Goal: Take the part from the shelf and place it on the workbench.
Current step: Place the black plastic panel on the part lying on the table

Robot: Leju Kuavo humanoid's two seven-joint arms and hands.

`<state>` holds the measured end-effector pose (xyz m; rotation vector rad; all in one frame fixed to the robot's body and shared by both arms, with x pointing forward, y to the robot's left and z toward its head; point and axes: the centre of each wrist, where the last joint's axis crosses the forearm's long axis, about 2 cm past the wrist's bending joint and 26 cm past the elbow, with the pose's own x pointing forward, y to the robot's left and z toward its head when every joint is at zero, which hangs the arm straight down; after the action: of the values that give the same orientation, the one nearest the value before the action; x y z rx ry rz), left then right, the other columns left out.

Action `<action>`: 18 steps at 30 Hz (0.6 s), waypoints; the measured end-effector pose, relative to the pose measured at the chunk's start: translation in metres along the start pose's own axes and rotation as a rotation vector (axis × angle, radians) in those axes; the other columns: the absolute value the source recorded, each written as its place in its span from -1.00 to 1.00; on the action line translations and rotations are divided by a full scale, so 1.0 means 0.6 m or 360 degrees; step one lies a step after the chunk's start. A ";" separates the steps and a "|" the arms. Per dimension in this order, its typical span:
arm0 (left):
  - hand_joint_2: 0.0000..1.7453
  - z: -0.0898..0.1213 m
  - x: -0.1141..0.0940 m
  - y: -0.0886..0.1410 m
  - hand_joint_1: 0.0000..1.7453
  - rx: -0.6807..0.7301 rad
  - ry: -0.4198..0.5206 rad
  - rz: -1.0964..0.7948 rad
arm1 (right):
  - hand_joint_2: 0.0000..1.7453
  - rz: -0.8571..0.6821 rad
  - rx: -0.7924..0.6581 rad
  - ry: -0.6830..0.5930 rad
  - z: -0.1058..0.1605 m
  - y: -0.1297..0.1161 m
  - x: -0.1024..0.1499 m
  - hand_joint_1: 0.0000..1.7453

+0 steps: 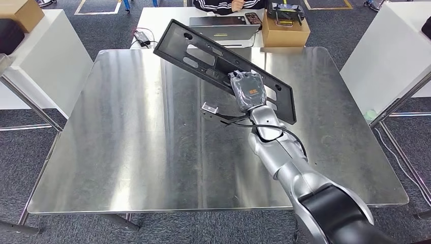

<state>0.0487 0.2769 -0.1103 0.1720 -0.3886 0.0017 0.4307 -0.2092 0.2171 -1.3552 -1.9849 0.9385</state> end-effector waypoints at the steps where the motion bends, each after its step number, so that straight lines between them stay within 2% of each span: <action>1: 1.00 0.000 0.000 0.000 -1.00 0.0000 -0.0002 0.0001 | 1.00 0.0078 0.0042 -0.0013 -0.015 0.003 -0.001 1.00; 5: 1.00 0.000 0.000 0.000 -1.00 -0.0005 -0.0004 0.0017 | 1.00 0.0308 0.0250 -0.0061 -0.057 0.012 0.000 1.00; 14: 1.00 0.000 0.000 0.000 -1.00 -0.0014 -0.0008 0.0022 | 1.00 0.0309 0.0398 -0.0021 -0.060 0.021 -0.003 1.00; 18: 1.00 -0.001 0.001 0.002 -1.00 -0.0024 -0.0009 0.0014 | -1.00 0.0241 0.0479 0.0016 -0.054 0.029 0.001 -1.00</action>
<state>0.0491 0.2781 -0.1104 0.1556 -0.3947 0.0070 0.4647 -0.1966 0.2229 -1.3455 -1.6696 1.2409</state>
